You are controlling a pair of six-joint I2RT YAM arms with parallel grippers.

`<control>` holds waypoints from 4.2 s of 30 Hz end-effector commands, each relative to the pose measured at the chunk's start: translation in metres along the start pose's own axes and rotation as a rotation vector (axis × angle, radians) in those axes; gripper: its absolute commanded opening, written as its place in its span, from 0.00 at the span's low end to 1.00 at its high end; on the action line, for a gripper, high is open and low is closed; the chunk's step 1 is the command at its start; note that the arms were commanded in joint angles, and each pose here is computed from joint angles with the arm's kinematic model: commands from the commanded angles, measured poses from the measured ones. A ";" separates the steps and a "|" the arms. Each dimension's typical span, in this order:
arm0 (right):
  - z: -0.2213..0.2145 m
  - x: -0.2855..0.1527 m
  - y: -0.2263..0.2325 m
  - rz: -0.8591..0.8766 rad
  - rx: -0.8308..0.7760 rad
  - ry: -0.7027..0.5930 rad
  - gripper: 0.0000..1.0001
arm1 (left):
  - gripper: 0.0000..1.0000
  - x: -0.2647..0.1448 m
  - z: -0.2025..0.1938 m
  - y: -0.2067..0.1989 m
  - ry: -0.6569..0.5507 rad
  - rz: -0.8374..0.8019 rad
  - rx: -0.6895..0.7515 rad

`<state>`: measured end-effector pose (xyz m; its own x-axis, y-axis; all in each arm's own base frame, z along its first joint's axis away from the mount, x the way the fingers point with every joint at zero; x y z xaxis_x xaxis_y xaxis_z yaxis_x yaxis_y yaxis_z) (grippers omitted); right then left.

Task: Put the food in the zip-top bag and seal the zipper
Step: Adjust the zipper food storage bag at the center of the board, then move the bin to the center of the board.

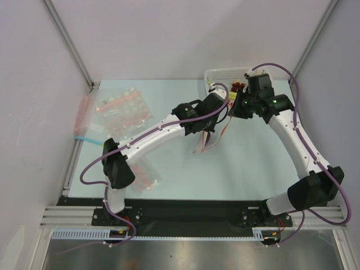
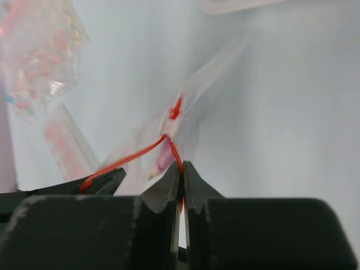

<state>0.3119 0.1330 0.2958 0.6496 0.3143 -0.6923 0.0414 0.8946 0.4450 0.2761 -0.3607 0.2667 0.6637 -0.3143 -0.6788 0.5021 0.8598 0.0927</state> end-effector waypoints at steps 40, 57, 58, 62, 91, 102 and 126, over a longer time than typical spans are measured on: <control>-0.014 0.027 0.091 0.427 0.005 0.095 0.50 | 0.00 -0.070 0.000 0.099 -0.011 0.376 -0.127; 0.011 0.010 0.059 0.488 0.003 -0.020 0.89 | 0.00 0.003 0.005 0.108 0.070 0.305 -0.119; 0.018 0.008 0.052 0.475 0.020 -0.046 0.89 | 0.00 0.004 0.006 0.109 0.069 0.298 -0.119; 0.035 0.005 0.023 0.394 0.076 -0.146 0.85 | 0.00 0.006 0.009 0.107 0.051 0.275 -0.107; 0.123 0.186 -0.131 -0.416 0.184 -0.095 0.64 | 0.00 -0.008 0.002 0.114 0.034 0.278 -0.058; 0.081 0.146 -0.136 -0.440 0.202 -0.064 0.64 | 0.00 -0.007 0.006 0.115 0.021 0.276 -0.061; 0.114 0.152 -0.107 -0.014 -0.346 -0.104 0.81 | 0.00 -0.014 0.011 0.115 0.020 0.269 -0.056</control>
<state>0.4778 0.0417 0.1938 0.6889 0.2023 -0.6960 -0.0369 0.9688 0.2451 0.3337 -0.2671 0.2598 0.7081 -0.0315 -0.7054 0.2938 0.9216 0.2537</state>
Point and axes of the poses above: each gripper's point midway between its finger pads, its own x axis out along the fingers, its own y axis along the line the jaws close on, z = x × y, the point moved 6 cm from there along -x, back along the fingers, and after that the axes turned 6 degrees about x, right-handed, at the moved point
